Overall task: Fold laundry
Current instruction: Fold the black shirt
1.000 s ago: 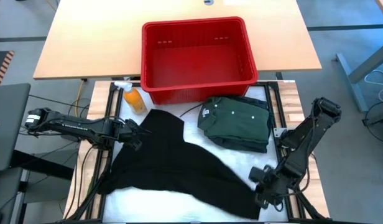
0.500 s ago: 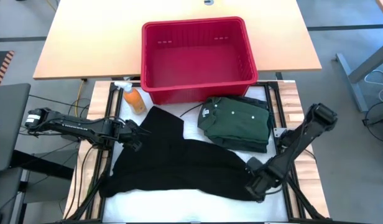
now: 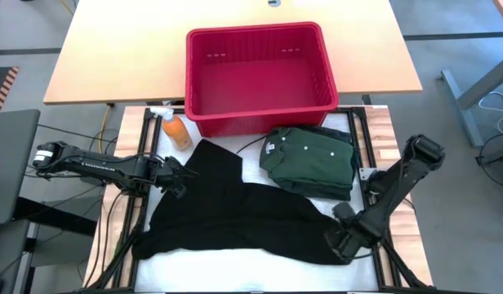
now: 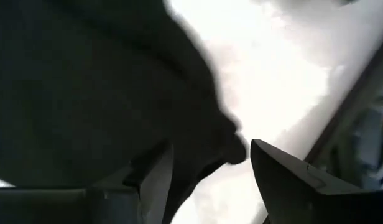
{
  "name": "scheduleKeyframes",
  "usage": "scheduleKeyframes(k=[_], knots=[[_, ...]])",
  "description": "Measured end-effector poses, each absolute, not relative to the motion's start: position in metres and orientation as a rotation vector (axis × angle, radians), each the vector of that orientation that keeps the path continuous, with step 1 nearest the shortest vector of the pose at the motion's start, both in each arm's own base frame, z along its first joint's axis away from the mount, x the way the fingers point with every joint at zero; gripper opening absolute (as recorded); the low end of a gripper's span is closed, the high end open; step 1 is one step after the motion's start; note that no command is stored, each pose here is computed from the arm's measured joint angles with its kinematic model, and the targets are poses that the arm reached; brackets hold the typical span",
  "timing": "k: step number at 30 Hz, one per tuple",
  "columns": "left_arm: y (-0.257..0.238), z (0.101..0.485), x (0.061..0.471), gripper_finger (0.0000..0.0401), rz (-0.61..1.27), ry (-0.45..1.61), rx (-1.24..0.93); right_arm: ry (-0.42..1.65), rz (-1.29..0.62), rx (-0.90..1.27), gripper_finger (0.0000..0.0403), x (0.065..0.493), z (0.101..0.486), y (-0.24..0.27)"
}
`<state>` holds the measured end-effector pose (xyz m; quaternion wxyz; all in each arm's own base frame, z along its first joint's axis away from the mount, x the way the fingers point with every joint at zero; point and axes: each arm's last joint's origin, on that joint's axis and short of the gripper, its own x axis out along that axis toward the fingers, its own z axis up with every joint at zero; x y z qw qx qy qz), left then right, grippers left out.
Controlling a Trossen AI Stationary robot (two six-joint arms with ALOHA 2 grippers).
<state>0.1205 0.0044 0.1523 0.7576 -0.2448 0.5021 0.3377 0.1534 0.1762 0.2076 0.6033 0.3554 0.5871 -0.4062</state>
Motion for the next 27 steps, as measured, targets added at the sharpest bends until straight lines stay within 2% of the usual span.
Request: scheduleKeyframes(k=[4, 7, 12, 17, 20, 25, 27], knots=[[0.004, 0.152, 0.121, 0.0, 0.735, 1.095, -0.534, 1.197, -1.097, 0.848, 0.0241, 0.132, 0.217, 0.168], [0.004, 0.152, 0.121, 0.0, 0.735, 1.094, -0.534, 1.204, -1.109, 0.866, 0.0235, 0.129, 0.202, 0.165], [0.004, 0.152, 0.121, 0.0, 0.73, 1.095, -0.54, 1.158, -1.035, 1.007, 0.0228, 0.138, 0.166, 0.158], [0.004, 0.152, 0.121, 0.0, 0.719, 1.102, -0.559, 1.147, -0.835, 1.148, 0.0209, 0.145, 0.148, 0.166], [0.004, 0.152, 0.121, 0.0, 0.731, 1.095, -0.575, 1.143, -0.737, 1.185, 0.0164, 0.147, 0.148, 0.173], [0.004, 0.152, 0.121, 0.0, 0.731, 1.096, -0.576, 1.173, -0.637, 1.118, 0.0031, 0.154, 0.161, 0.18], [0.004, 0.152, 0.121, 0.0, 0.731, 1.096, -0.577, 1.211, -0.67, 1.068, 0.0021, 0.153, 0.169, 0.179]])
